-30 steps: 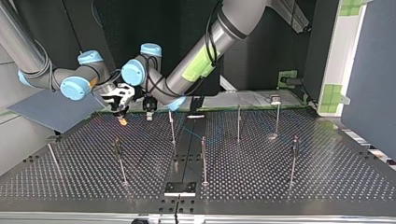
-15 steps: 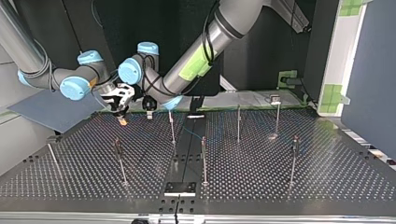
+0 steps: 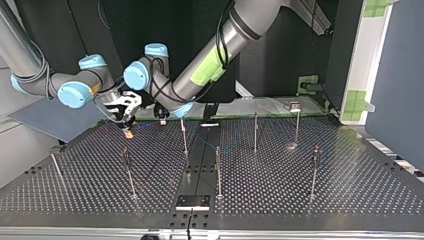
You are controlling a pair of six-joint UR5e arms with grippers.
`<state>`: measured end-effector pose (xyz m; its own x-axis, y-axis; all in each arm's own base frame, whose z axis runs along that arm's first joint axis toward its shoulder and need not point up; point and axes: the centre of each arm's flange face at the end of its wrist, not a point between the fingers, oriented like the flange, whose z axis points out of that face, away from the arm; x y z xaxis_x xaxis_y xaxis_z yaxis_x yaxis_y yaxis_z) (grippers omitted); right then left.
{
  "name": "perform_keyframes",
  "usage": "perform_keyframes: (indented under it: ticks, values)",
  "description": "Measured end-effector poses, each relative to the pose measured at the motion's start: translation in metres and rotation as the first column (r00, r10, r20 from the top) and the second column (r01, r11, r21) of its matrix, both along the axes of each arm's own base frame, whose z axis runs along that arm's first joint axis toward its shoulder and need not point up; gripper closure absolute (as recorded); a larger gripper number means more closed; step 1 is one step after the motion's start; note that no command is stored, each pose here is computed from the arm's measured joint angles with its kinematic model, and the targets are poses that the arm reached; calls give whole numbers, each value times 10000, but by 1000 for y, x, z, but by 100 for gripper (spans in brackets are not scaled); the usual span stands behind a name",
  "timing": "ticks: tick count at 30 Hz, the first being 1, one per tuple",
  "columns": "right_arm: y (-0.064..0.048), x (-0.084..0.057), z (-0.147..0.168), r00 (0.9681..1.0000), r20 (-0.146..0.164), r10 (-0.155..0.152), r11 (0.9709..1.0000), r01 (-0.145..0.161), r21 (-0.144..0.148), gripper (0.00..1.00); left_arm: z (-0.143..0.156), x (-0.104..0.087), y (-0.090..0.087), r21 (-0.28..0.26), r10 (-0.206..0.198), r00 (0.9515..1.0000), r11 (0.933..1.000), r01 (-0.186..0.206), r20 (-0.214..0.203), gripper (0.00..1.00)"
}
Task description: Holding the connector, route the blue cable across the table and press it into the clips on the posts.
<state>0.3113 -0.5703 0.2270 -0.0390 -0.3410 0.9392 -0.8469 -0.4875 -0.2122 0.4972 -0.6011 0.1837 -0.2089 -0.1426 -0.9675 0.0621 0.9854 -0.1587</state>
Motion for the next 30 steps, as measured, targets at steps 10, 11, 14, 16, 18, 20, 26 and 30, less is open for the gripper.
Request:
perform_keyframes:
  ticks: [10,11,14,16,18,20,26,30]
  values:
    - [4,-1,31,9999,120,1,9999,1,-154,100,59,-14,0,-503,389,9983,9981,-367,429,100]
    - [4,-1,36,9999,158,5,9998,-2,-201,100,63,-15,1,-541,406,9981,9978,-381,469,100]
    - [7,-1,52,9996,284,30,9993,-19,-379,100,71,-18,0,-617,421,9976,9973,-387,542,100]
    - [8,-1,63,9994,342,51,9989,-35,-473,100,73,-19,-1,-638,415,9976,9972,-379,561,100]
    - [9,-1,73,9993,378,65,9985,-44,-550,100,74,-20,-1,-650,407,9975,9972,-370,573,100]
    - [10,-1,82,9992,403,74,9980,-49,-623,100,75,-21,-2,-654,405,9975,9972,-367,579,100]
    - [16,-4,111,9988,486,56,9966,-16,-826,100,76,-23,-3,-661,389,9975,9972,-350,588,100]
    - [21,-6,129,9985,541,58,9949,-3,-1007,100,81,-25,-4,-739,352,9973,9968,-304,645,100]
